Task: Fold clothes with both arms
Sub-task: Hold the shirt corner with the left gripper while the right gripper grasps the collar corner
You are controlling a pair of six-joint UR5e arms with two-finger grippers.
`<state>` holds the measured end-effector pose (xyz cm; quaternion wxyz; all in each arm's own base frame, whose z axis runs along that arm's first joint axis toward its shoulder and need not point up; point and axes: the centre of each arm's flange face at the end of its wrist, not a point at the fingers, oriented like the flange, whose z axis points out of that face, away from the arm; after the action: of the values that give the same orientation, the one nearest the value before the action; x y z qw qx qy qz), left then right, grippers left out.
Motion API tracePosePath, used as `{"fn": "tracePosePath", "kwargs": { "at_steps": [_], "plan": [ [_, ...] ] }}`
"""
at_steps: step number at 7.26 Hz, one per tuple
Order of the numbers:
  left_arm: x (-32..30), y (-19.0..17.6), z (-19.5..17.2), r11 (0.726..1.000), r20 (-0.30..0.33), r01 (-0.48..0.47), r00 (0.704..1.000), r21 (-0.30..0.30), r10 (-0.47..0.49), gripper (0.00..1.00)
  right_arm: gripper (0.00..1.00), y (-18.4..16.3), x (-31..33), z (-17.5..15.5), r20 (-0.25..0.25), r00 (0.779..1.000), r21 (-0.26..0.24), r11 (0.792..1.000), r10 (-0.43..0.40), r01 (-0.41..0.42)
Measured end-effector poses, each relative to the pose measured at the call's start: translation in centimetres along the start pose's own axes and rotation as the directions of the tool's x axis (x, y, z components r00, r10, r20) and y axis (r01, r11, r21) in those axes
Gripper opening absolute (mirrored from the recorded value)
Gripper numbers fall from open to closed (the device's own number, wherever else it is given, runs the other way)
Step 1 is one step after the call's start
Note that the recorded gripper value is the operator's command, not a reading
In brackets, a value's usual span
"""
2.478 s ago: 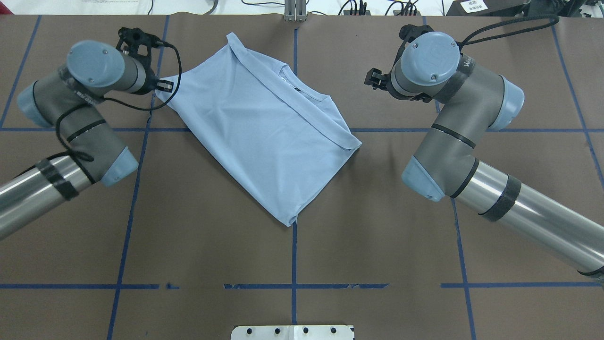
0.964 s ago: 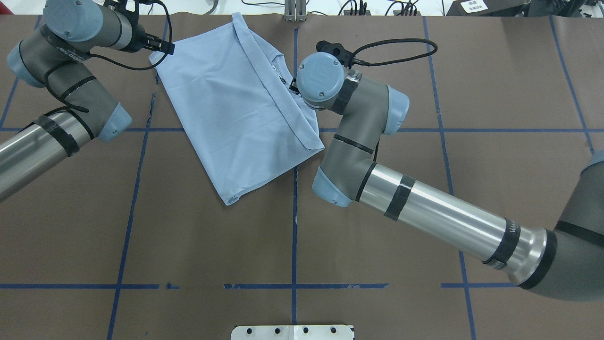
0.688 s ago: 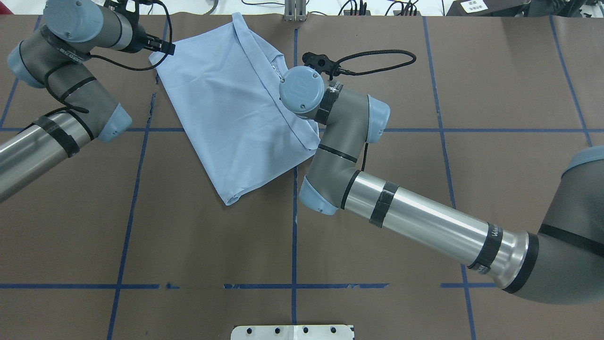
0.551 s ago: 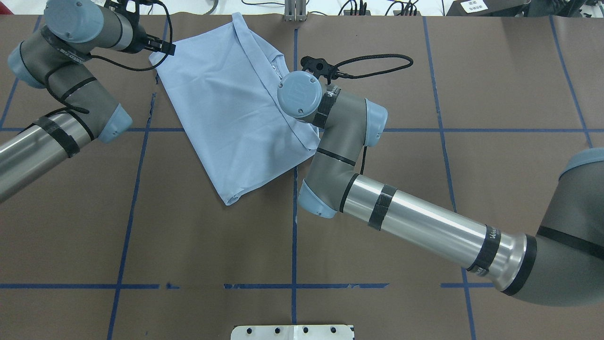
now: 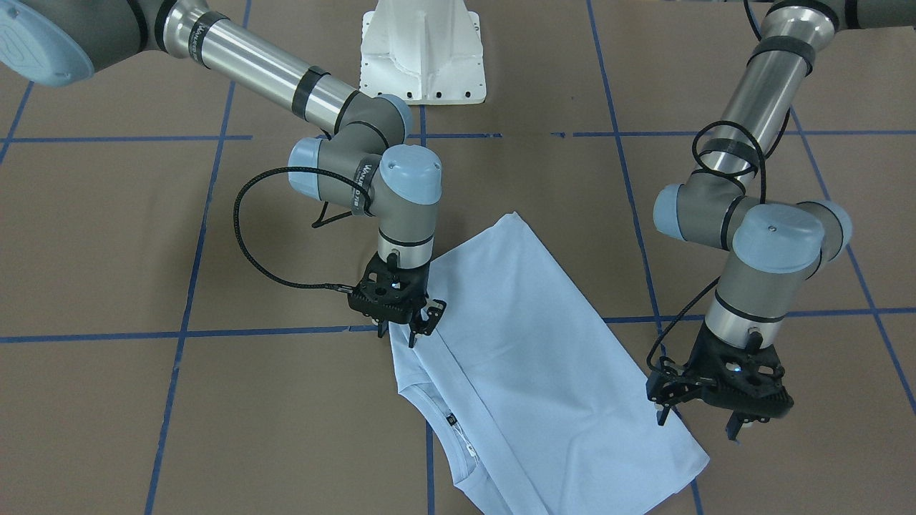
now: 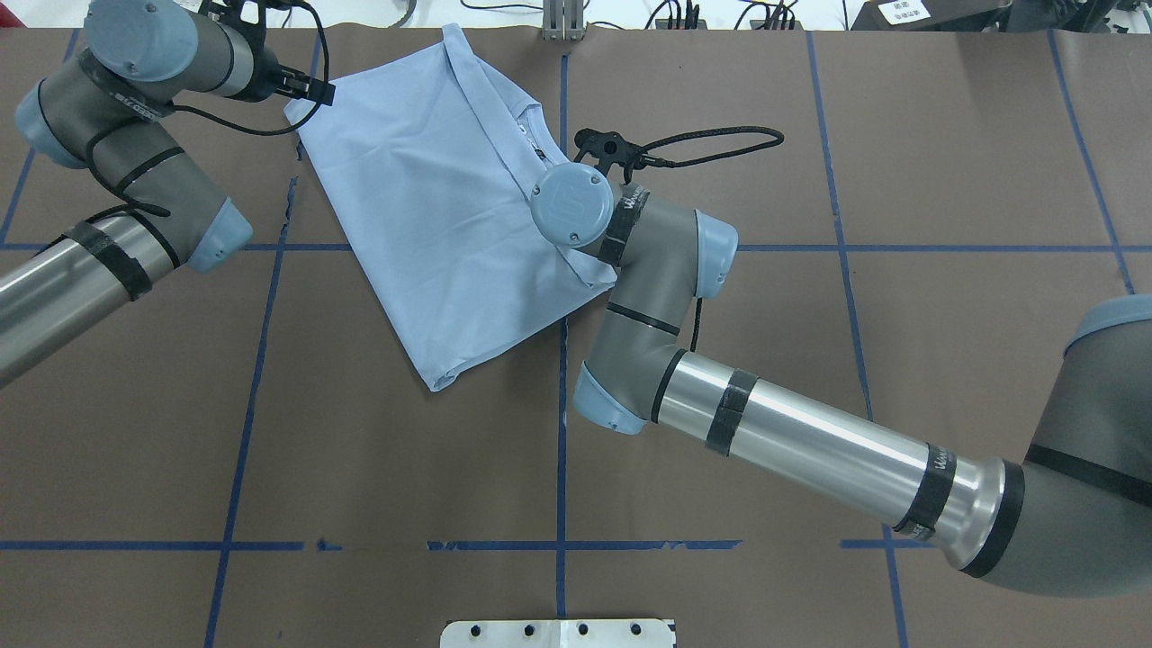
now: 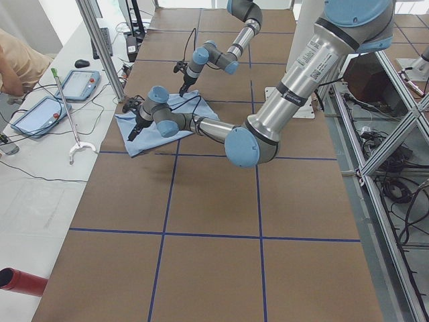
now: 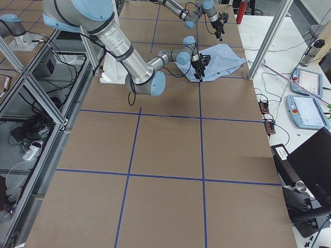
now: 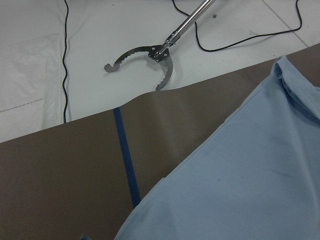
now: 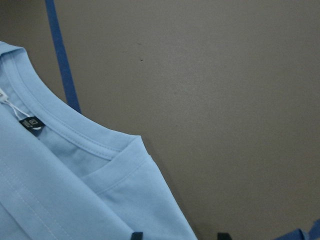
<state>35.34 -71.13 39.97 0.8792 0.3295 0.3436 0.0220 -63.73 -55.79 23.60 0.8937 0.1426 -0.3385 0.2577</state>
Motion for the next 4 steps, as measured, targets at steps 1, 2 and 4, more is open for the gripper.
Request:
{"fn": "tracePosePath", "kwargs": {
  "at_steps": [1, 2, 4],
  "plan": [
    [0.05, 0.03, 0.02, 1.0, 0.0, 0.0, 1.0, 0.0, 0.0, 1.0, 0.42, 0.1, 0.1, 0.11, -0.002, 1.0, 0.003, 1.0, -0.002, 0.002],
    [0.09, 0.06, 0.04, 1.0, 0.0, -0.001, 1.0, 0.0, 0.001, 1.0, 0.31, 0.17, 0.12, 0.14, -0.002, 1.0, 0.004, 1.0, -0.003, 0.003],
    [0.13, 0.08, 0.05, 1.0, -0.001, -0.003, 1.0, -0.001, 0.003, 1.0, 0.23, 0.42, 0.1, 0.17, -0.002, 1.0, 0.003, 1.0, -0.005, 0.005]
  ]
}}
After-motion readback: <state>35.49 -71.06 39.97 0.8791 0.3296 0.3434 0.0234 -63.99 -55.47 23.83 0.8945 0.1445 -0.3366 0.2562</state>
